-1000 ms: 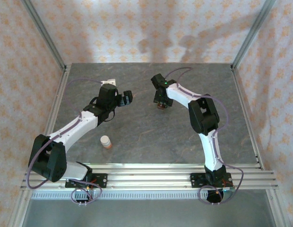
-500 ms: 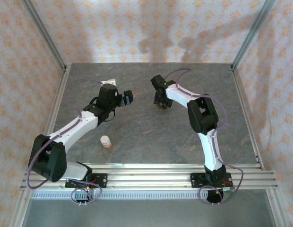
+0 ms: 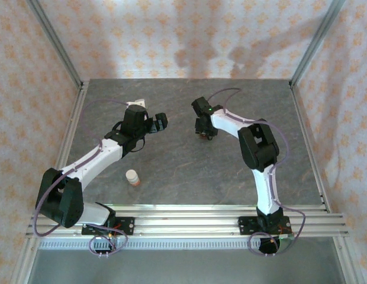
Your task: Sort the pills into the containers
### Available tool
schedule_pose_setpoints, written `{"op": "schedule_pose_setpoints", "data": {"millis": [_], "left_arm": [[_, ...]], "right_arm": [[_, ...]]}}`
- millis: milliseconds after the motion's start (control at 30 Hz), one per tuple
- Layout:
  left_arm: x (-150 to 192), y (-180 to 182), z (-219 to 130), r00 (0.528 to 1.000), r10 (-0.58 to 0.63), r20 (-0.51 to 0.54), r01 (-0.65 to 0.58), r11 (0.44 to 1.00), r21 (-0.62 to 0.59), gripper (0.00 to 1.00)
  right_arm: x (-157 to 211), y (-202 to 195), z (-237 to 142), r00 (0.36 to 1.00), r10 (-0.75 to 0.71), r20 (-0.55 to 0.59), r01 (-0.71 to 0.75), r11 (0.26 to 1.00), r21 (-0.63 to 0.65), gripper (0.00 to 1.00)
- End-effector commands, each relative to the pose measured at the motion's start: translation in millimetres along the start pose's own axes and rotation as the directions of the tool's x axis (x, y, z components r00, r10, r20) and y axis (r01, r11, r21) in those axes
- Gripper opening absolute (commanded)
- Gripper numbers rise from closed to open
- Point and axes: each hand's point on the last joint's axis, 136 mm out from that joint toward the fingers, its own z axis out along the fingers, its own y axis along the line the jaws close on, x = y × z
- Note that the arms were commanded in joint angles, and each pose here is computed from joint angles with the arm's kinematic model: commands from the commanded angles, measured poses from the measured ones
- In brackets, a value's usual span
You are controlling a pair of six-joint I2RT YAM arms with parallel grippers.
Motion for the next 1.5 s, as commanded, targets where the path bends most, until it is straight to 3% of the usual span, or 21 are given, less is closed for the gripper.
{"op": "schedule_pose_setpoints", "data": {"millis": [0, 267, 400, 633, 967, 1167, 1467], "left_arm": [[7, -7, 4, 0.998, -0.052, -0.021, 0.053, 0.998, 0.033, 1.00], [1, -26, -5, 0.992, -0.124, -0.032, 0.127, 0.983, 0.132, 1.00], [-6, -41, -18, 0.986, -0.164, -0.018, 0.164, 0.961, 0.223, 1.00], [-21, -76, -36, 0.965, -0.260, -0.045, 0.256, 0.880, 0.400, 1.00], [-27, -144, -56, 0.934, -0.328, -0.143, 0.344, 0.715, 0.608, 1.00], [-16, -177, -58, 0.942, -0.286, -0.177, 0.330, 0.688, 0.646, 1.00], [-15, -187, -50, 0.935, -0.300, -0.187, 0.346, 0.668, 0.658, 1.00]], "right_arm": [[-5, 11, -27, 0.996, -0.072, 0.059, 0.076, 0.994, -0.072, 0.39], [-3, 30, -83, 0.972, -0.165, 0.169, 0.206, 0.942, -0.264, 0.37], [12, 49, -119, 0.949, -0.209, 0.235, 0.295, 0.850, -0.437, 0.37], [34, 62, -179, 0.923, -0.208, 0.323, 0.371, 0.703, -0.606, 0.37], [38, 60, -212, 0.919, -0.161, 0.360, 0.370, 0.667, -0.646, 0.38], [32, 63, -209, 0.925, -0.146, 0.350, 0.351, 0.678, -0.646, 0.37], [36, 63, -203, 0.927, -0.157, 0.341, 0.353, 0.678, -0.645, 0.37]]}}
